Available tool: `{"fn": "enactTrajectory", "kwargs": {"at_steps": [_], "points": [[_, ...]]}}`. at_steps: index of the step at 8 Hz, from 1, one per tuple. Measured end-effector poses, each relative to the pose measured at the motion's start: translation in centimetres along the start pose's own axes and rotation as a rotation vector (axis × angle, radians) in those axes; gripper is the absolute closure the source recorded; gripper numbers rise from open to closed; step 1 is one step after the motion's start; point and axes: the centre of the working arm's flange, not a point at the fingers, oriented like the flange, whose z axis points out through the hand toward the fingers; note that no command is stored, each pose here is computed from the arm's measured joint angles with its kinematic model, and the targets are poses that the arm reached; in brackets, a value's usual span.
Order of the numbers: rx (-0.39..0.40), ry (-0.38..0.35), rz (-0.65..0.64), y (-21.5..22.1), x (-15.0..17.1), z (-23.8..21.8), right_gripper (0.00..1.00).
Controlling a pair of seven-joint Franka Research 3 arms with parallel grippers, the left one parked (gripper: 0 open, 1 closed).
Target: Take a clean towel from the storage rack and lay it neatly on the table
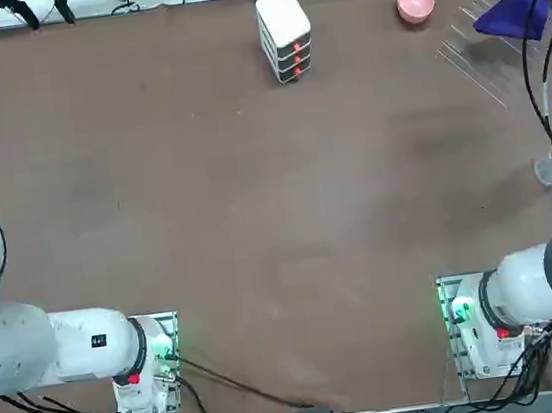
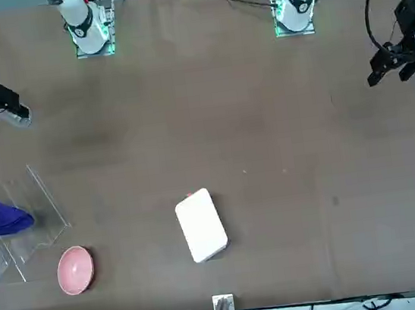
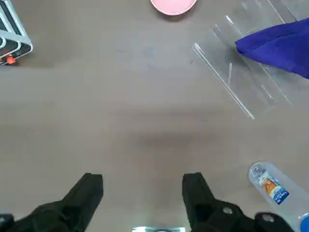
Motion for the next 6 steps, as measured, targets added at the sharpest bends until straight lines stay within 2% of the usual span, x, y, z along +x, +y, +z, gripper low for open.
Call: {"fn": "enactTrajectory", "kwargs": {"at_steps": [6], "points": [[-0.006, -0.004, -0.003, -0.07, -0.04, 0.05, 0.00]]}}
